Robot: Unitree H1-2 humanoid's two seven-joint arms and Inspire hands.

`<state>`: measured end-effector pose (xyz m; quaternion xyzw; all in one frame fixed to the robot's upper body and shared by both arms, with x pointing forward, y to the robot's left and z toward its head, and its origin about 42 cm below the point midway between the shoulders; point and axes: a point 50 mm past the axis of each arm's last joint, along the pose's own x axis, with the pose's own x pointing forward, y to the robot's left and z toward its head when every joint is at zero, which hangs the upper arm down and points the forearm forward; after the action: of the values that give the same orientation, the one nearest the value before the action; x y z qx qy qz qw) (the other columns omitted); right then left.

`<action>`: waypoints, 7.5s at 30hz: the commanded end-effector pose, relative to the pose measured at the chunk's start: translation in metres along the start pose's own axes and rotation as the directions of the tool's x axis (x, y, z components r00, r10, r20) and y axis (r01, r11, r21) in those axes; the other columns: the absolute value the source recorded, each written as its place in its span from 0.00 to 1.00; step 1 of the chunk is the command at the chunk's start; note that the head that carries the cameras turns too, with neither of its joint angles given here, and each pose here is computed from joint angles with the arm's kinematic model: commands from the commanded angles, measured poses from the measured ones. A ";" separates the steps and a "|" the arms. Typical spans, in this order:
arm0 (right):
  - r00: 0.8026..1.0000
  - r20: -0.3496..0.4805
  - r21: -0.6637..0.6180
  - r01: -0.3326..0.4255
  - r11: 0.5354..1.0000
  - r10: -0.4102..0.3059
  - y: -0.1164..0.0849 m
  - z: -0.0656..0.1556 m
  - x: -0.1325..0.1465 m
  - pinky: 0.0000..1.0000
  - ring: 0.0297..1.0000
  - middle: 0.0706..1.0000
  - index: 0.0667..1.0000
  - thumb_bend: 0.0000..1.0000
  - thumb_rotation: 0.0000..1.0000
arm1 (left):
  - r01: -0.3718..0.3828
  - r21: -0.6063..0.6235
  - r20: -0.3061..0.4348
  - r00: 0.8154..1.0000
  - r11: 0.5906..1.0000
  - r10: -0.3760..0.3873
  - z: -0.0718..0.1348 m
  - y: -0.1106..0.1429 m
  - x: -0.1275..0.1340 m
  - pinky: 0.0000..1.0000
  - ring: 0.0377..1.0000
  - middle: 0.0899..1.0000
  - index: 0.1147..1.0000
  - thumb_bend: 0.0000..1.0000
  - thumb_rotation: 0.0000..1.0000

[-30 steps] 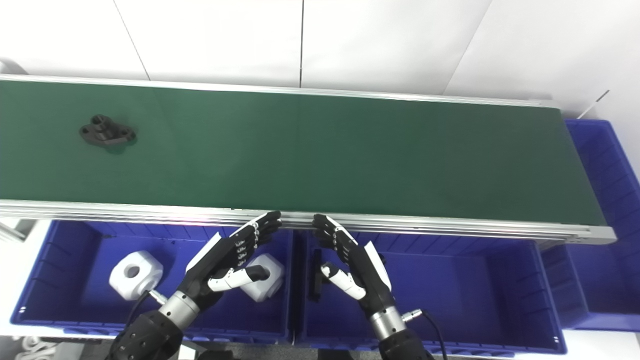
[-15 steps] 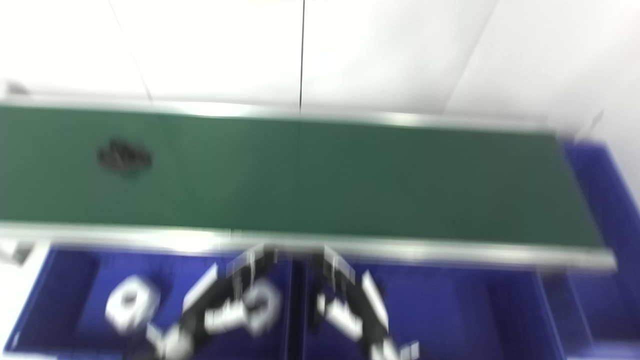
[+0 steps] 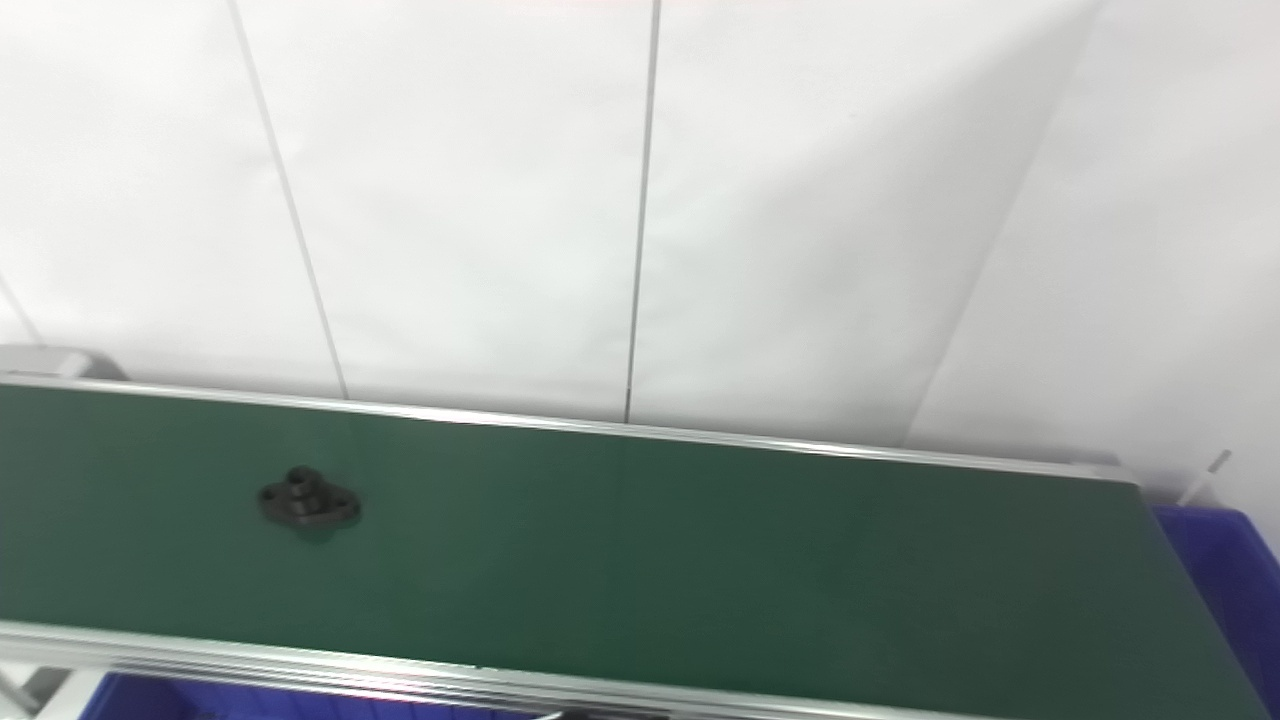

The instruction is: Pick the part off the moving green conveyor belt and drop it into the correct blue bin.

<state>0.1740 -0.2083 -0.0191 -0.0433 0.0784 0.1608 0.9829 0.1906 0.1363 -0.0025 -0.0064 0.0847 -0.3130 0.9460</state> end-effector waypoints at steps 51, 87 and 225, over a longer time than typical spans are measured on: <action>0.788 0.612 -0.424 0.396 0.815 -0.064 -0.015 0.245 0.117 0.66 0.76 0.81 0.85 0.84 0.60 | 0.044 0.048 0.113 0.992 0.998 -0.049 0.047 -0.033 0.025 0.91 0.95 0.95 0.92 0.74 0.64; 0.956 0.264 -0.895 0.194 0.402 0.126 0.053 0.240 0.239 0.52 0.66 0.74 0.79 0.90 0.51 | 0.054 0.032 0.131 0.990 0.998 -0.058 0.060 -0.055 0.036 0.80 0.90 0.94 0.94 0.75 0.63; 0.983 -0.153 -0.947 -0.116 0.298 -0.101 -0.041 0.191 -0.056 0.17 0.21 0.43 0.45 0.52 0.00 | -0.015 0.075 0.215 0.977 0.997 -0.002 0.123 0.030 -0.016 0.87 0.90 0.85 0.91 0.79 0.70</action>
<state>0.1628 -0.2477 0.1786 -0.6204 0.0873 0.1875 0.7566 0.2121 0.1657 0.1080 -0.0125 -0.0050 -0.3093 0.9509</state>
